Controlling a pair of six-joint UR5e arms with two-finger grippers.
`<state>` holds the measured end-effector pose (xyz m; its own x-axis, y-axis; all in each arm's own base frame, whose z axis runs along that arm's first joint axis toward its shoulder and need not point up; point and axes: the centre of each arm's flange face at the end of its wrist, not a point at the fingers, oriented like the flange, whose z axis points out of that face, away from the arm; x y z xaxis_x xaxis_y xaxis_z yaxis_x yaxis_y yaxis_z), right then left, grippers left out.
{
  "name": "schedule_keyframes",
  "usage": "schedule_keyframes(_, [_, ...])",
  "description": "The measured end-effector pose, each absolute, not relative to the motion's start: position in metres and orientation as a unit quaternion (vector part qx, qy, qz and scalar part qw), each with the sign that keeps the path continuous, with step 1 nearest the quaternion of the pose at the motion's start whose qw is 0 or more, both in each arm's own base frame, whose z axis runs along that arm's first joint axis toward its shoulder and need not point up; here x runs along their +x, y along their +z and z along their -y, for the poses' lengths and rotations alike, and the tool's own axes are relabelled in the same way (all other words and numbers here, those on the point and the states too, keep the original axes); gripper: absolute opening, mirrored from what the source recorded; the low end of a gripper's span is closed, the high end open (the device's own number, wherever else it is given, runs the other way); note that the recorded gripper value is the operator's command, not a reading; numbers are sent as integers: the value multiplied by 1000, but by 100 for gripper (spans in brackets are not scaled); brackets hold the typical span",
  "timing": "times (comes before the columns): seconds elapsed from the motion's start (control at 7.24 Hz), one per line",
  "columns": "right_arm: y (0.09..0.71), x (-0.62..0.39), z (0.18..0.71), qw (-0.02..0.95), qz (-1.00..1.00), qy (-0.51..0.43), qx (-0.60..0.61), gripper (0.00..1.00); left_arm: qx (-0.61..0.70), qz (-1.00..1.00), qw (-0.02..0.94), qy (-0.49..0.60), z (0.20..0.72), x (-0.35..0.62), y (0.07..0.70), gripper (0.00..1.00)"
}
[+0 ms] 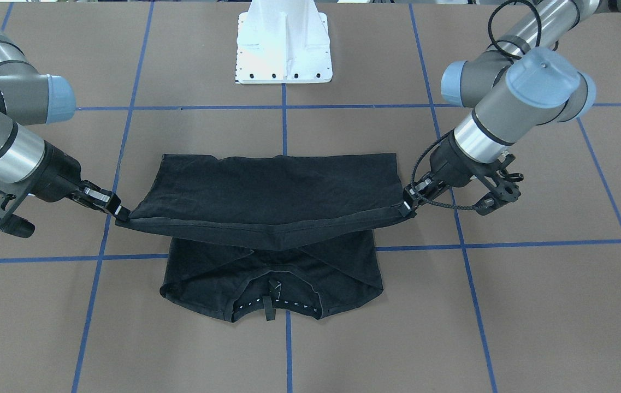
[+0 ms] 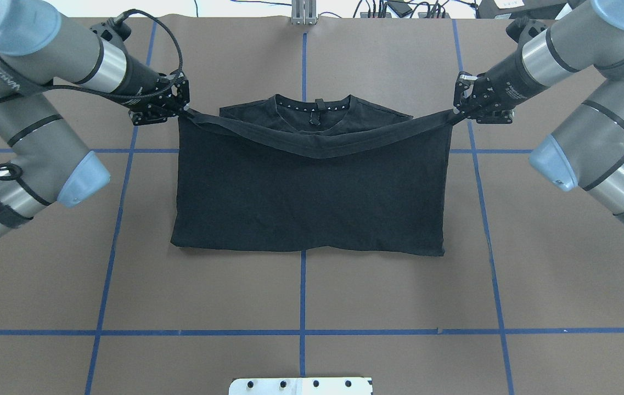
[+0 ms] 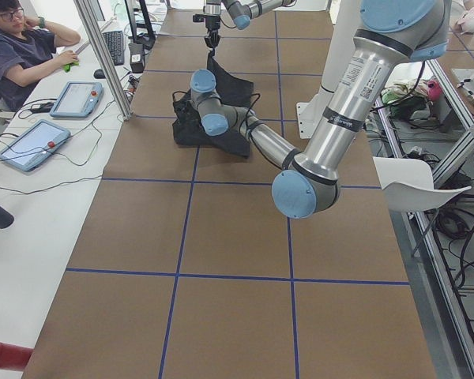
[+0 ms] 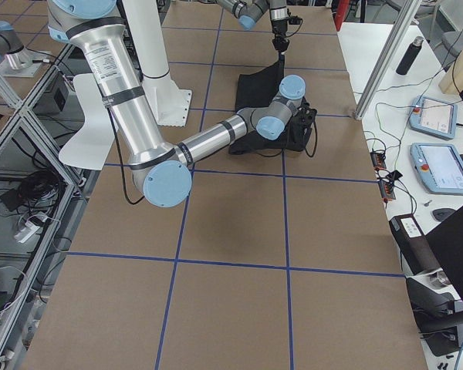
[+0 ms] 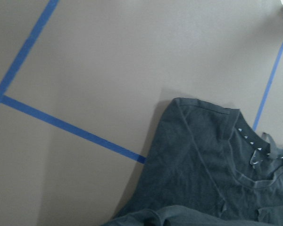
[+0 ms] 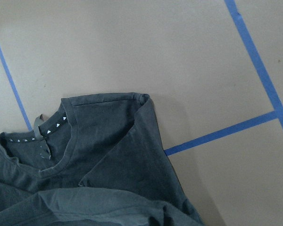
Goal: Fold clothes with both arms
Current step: 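Lay the hem over the collar edge with both grippers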
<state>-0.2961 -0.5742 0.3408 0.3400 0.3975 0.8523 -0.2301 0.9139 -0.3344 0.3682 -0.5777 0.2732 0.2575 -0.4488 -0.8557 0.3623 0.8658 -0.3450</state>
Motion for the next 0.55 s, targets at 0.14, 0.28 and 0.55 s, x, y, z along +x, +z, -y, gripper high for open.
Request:
schedule_keyframes(0.14, [341,-302,582,816,539,194,-79,0,-33,-545,792,-274,594,380,272,0])
schedule_keyframes(0.28, [341,-305,587,817,537,195,-78,0,-30,-538,793,-284,602,386,275,0])
schedule_keyframes(0.55, [342,-304,593,819,533,203,-69,0,-30,-526,799,-290,610,390,291,0])
